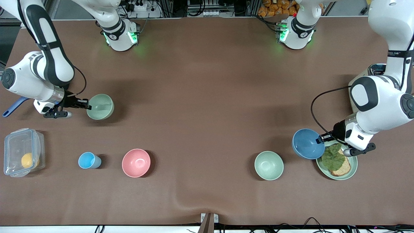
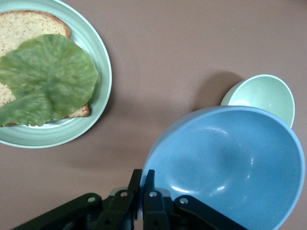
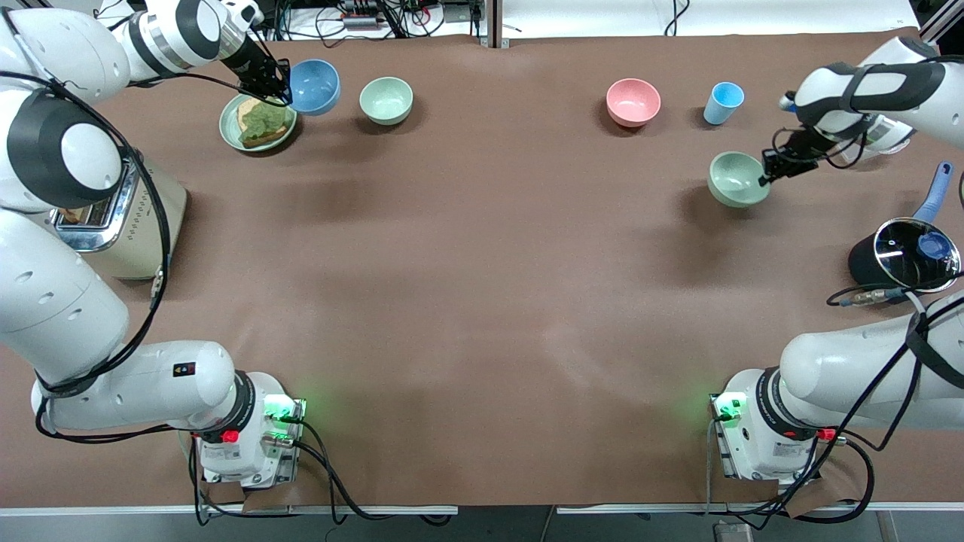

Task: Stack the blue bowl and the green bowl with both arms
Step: 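Grasp the green bowl rim with the right gripper and carry it toward the table middle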

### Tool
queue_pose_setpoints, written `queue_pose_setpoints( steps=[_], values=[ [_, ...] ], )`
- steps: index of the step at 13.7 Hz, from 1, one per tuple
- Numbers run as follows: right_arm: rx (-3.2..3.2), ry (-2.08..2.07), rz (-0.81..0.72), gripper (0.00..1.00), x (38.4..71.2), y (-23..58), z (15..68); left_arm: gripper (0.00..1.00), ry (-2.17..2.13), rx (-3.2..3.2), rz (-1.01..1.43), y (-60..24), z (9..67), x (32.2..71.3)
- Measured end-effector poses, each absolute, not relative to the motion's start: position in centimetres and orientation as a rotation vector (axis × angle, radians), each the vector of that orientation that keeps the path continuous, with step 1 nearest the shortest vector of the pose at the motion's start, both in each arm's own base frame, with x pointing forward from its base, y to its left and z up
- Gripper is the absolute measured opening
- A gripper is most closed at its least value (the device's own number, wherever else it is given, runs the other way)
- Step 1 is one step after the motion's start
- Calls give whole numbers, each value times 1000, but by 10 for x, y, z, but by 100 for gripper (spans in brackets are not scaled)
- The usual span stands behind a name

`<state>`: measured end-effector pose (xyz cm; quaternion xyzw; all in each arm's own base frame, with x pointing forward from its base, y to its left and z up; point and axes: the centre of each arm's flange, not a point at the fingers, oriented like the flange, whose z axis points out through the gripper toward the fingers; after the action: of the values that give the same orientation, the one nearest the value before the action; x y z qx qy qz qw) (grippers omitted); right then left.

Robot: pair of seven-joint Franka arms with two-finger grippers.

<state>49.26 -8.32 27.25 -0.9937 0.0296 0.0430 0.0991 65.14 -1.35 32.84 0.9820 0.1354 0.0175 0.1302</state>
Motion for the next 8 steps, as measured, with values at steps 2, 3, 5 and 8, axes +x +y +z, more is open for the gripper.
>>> queue_pose_setpoints(
  steps=[2,3,5,8],
  values=[
    [-2948,168,131,4,500,-32,285,4,395,2853,43,-13,325,651],
    [-2950,201,139,4,501,-6,288,4,394,2853,43,-14,325,651],
    [-2955,292,144,4,501,46,291,4,390,2853,41,-16,324,651],
    [-2951,442,126,4,493,133,297,4,390,2853,40,-16,324,651]
  ],
)
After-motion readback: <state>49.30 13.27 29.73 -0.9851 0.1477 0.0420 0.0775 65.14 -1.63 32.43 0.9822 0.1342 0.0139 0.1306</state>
